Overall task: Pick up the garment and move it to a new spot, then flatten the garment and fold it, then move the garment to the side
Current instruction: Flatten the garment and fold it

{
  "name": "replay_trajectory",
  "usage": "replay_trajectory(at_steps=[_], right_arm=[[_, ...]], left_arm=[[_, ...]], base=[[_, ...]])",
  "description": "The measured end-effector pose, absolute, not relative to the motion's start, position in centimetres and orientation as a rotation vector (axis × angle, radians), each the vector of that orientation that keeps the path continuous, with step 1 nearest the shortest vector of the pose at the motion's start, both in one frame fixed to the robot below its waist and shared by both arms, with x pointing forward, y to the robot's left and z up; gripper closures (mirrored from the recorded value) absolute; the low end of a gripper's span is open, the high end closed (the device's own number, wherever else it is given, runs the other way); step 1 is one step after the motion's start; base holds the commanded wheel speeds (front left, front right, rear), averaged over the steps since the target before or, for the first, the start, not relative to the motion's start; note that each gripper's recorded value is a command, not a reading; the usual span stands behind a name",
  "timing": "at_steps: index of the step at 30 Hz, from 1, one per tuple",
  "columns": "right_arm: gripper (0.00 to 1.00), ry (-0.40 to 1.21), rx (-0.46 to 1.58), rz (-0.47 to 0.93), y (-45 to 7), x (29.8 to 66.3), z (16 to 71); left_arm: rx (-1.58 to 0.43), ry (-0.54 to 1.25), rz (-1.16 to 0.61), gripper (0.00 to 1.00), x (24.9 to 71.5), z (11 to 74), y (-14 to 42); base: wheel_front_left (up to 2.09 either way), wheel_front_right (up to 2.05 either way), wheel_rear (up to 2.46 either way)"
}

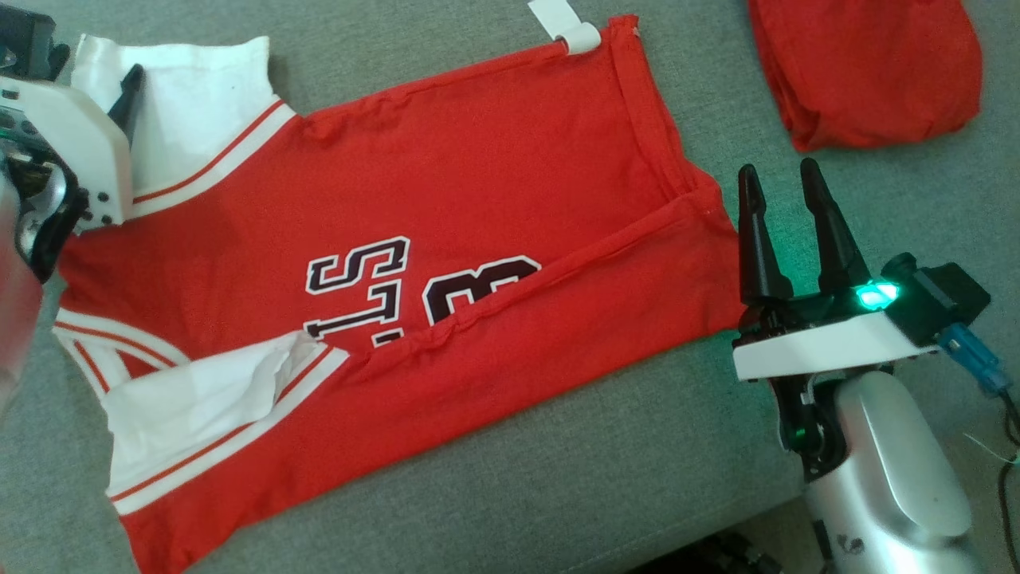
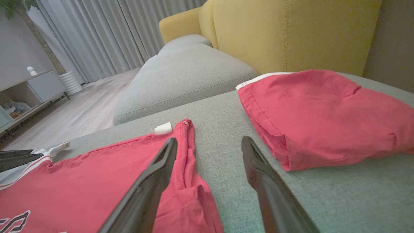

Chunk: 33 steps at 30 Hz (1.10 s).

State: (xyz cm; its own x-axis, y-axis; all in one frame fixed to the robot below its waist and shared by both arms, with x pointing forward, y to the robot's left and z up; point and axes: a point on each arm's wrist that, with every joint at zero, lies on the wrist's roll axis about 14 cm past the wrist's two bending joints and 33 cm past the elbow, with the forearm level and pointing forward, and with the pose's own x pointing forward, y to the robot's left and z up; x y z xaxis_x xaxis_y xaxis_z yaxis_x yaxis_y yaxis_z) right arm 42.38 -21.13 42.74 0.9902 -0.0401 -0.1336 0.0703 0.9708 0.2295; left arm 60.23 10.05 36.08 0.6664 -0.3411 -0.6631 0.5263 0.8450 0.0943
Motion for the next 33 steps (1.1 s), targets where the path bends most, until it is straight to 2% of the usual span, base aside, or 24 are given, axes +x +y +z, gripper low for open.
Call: replay_trajectory(at_steps=[16,17,18,21,26,30,33], right_arm=[[0.0,0.139,0.232,-0.063,-21.3,42.5,42.2],[0.0,0.139,0.232,-0.062,-21.3,42.5,42.2],[0.0,0.138,0.232,-0.062,-21.3,42.6,42.3],[0.0,0.133,0.234,-0.062,-21.3,42.6,42.4],[0.0,0.13,0.197,-0.029,-20.5,43.1,42.5],[0.0,0.135,0.138,0.004,-19.9,43.8,42.7],[0.0,0.145,0.09,0.045,-19.0,45.8,43.7]], left_arm=[[0.283,0.76,-0.463,0.0,61.3,35.1,11.0],[0.273,0.783,-0.465,0.12,61.0,34.9,10.8],[0.253,0.805,-0.477,1.0,60.7,34.9,10.3],[0.209,0.836,-0.508,1.0,59.9,35.1,9.2],[0.202,0.776,-0.514,1.0,59.5,36.2,9.6],[0.174,0.645,-0.534,1.0,59.3,38.7,9.0],[0.171,0.535,-0.556,1.0,59.1,41.2,8.5]], base=[[0.0,0.0,0.0],[0.0,0.0,0.0],[0.0,0.0,0.0],[0.0,0.0,0.0],[0.0,0.0,0.0],[0.0,0.0,0.0],[0.0,0.0,0.0]])
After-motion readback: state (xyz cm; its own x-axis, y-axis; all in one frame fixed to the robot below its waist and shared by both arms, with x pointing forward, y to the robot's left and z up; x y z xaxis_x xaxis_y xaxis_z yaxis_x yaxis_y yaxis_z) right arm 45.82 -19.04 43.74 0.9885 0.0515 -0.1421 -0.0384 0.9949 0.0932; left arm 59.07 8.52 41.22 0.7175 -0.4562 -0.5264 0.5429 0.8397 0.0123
